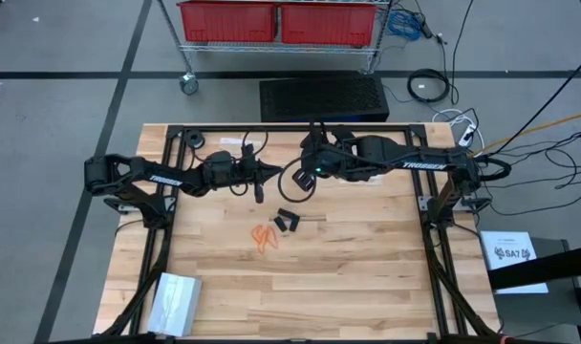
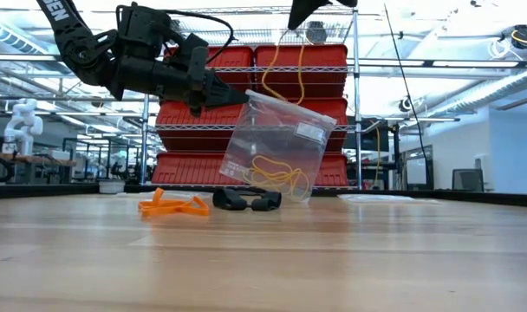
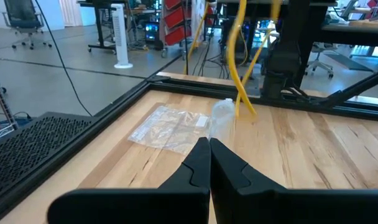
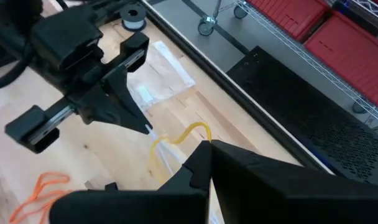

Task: Sort rubber bands
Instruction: Put the left yellow rubber band into the middle transparent zip bag

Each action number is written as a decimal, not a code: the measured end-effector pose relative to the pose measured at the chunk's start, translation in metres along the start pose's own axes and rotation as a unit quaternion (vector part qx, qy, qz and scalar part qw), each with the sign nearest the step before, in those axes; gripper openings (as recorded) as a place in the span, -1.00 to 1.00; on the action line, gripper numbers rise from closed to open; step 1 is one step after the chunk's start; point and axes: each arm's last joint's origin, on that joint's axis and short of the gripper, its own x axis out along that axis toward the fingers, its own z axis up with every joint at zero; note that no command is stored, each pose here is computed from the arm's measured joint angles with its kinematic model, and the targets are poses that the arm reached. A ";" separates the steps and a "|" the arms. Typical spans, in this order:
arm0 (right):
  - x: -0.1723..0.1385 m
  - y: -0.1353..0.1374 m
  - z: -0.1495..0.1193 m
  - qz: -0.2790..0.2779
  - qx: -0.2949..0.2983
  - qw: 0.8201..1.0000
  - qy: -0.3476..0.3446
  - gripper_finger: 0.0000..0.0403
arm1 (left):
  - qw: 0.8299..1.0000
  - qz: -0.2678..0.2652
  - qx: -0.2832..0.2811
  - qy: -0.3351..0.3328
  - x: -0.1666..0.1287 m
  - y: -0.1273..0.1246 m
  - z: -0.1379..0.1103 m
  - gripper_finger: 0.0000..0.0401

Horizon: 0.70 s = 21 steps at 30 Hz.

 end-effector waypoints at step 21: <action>-0.003 -0.002 -0.001 -0.008 0.012 1.000 0.003 -1.00 | 1.000 0.000 0.000 0.000 0.000 0.000 0.000 -1.00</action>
